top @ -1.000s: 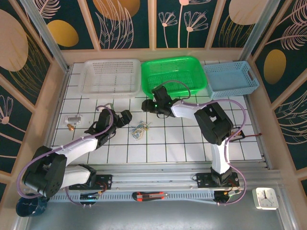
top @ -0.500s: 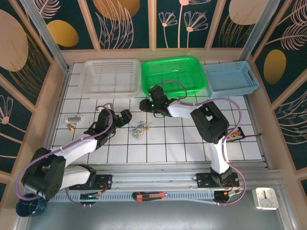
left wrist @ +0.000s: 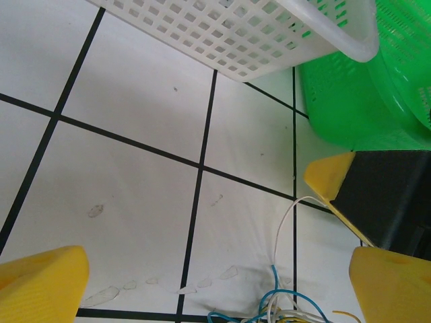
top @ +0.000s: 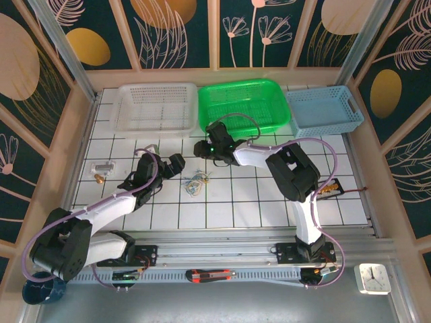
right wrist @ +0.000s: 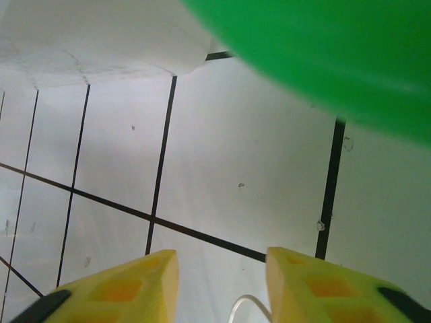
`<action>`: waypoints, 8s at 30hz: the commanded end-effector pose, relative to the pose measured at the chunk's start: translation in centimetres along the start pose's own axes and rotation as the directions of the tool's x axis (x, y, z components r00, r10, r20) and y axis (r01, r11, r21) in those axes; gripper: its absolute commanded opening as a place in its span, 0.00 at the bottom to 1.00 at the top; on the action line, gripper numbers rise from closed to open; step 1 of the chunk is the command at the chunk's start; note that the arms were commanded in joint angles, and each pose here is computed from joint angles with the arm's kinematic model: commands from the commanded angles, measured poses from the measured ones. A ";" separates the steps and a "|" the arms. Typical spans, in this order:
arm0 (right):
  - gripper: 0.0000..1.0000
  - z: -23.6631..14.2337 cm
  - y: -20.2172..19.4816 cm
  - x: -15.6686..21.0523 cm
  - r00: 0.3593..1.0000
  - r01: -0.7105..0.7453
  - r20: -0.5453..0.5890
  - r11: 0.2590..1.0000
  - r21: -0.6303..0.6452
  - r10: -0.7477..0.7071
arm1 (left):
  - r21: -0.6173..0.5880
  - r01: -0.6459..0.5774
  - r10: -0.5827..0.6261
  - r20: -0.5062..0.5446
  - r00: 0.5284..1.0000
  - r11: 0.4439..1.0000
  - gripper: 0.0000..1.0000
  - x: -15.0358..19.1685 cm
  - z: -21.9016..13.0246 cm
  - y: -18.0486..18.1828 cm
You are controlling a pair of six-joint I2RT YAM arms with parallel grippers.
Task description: Untangle the cables
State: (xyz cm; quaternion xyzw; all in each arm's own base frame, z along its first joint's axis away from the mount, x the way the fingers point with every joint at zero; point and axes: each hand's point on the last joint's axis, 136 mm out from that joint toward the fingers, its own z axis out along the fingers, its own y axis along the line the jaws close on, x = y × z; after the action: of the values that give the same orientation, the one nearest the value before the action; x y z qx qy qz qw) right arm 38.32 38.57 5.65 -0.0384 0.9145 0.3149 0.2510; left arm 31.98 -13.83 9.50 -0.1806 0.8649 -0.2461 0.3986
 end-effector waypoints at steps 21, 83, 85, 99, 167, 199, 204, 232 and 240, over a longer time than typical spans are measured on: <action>0.59 -3.6 -1.9 1.5 0.991 -0.050 0.134 0.989 0.136 0.032 | 0.042 0.018 -0.019 0.023 1.000 0.999 0.99 -0.5 -0.6 -0.6; 0.00 -8.1 3.6 -2.8 0.974 0.039 0.227 0.996 -0.079 -0.020 | 0.146 -0.102 0.106 -0.020 0.994 0.984 0.99 0.6 -0.4 -2.3; 0.00 -9.0 3.9 -3.0 0.970 0.043 0.241 0.995 -0.085 -0.021 | 0.175 -0.121 0.128 -0.033 0.991 0.977 0.99 0.8 -0.2 -2.8; 0.00 -13.7 5.6 -4.5 0.944 0.069 0.330 0.991 -0.119 -0.026 | 0.307 -0.228 0.257 -0.055 0.965 0.924 0.99 1.3 0.7 -6.5; 0.55 -14.2 -5.1 0.1 0.971 -0.050 0.238 0.996 0.075 0.031 | -0.054 -0.552 0.514 -0.298 0.804 0.832 0.46 4.0 13.4 -4.9; 0.61 -16.2 -0.1 -1.0 0.935 0.245 0.313 0.943 -0.225 -0.169 | 0.453 -0.330 0.425 -0.124 0.897 0.828 0.00 0.9 3.3 -19.3; 0.61 -15.6 1.0 -0.6 0.938 0.254 0.309 0.919 -0.301 -0.158 | 0.482 -0.304 0.403 -0.115 0.908 0.822 0.00 0.7 2.5 -20.2; 0.00 -12.6 1.1 -0.6 0.957 0.149 0.286 0.930 -0.337 -0.050 | 0.476 -0.256 0.289 0.004 0.957 0.842 0.59 -1.2 -0.5 -19.0; 0.00 -14.5 1.1 -2.3 0.947 0.159 0.314 0.947 -0.278 -0.066 | 0.361 -0.266 0.269 0.041 0.962 0.894 0.87 0.9 -1.4 -12.2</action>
State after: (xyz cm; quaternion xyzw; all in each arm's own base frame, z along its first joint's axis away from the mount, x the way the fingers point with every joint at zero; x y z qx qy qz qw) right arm 33.00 31.06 15.27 -0.0841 0.8065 0.4486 0.3759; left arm 31.97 -25.27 18.19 0.0334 0.8203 -0.3685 0.4361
